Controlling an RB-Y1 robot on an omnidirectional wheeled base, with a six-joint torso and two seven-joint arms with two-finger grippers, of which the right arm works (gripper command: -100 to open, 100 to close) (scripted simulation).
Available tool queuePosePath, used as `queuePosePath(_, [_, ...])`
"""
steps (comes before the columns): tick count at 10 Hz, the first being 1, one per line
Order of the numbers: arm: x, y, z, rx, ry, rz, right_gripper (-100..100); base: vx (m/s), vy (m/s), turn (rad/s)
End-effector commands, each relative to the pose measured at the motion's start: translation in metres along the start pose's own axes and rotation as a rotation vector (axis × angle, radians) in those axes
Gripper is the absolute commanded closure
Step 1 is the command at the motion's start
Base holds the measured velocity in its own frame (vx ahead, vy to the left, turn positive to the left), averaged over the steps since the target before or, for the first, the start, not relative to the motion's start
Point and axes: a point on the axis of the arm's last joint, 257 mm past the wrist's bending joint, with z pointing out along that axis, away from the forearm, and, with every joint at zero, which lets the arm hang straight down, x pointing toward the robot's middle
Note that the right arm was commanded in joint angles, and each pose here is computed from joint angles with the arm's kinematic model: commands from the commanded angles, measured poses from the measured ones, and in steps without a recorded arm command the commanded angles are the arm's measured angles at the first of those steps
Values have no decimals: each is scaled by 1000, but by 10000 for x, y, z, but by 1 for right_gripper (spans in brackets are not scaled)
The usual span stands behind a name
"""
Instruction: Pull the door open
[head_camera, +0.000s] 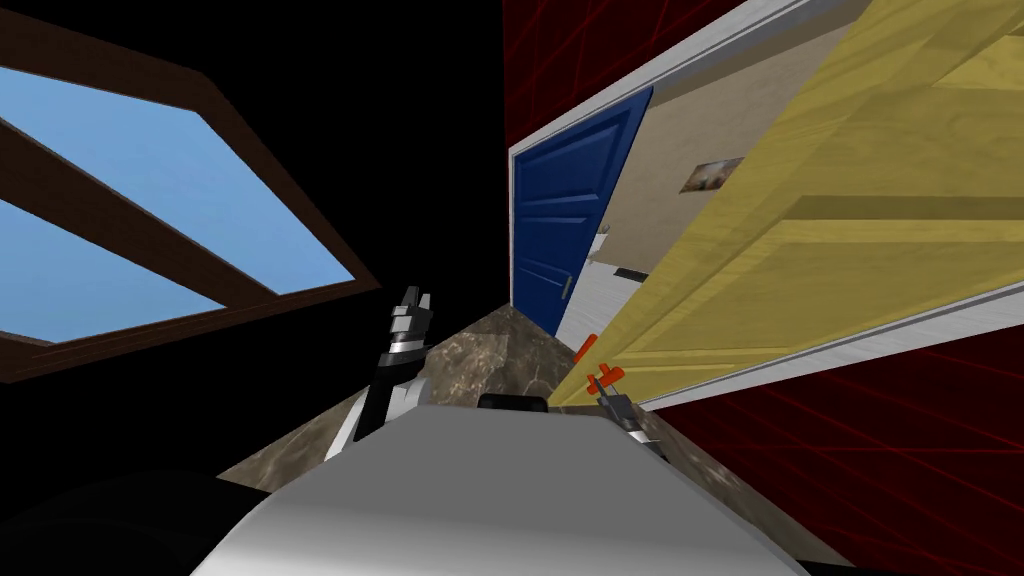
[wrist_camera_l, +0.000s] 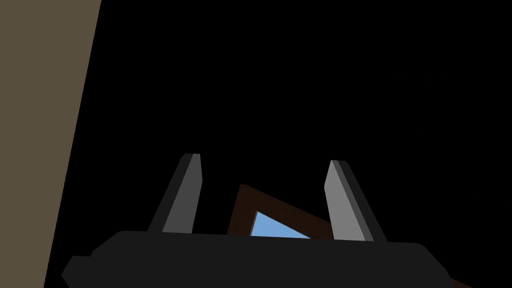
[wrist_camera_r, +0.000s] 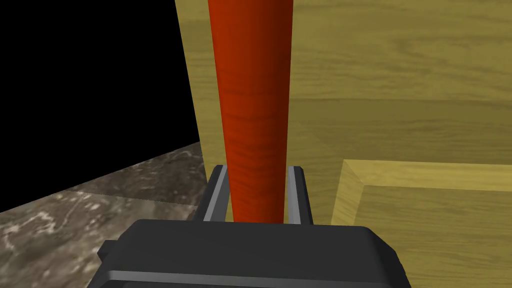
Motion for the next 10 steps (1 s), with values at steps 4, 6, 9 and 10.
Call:
queuePosePath(4, [14,-18,-26,23,6,2,100,-199,-62,132])
queuePosePath(6, [20,-19,-36,32,7,2,100,-212,-109,150])
queuePosePath(9, [29,-20,-50,45,10,2,100,-224,-60,135])
queuePosePath(10, [9,-34,-42,44,4,2,100,-85,-30,26])
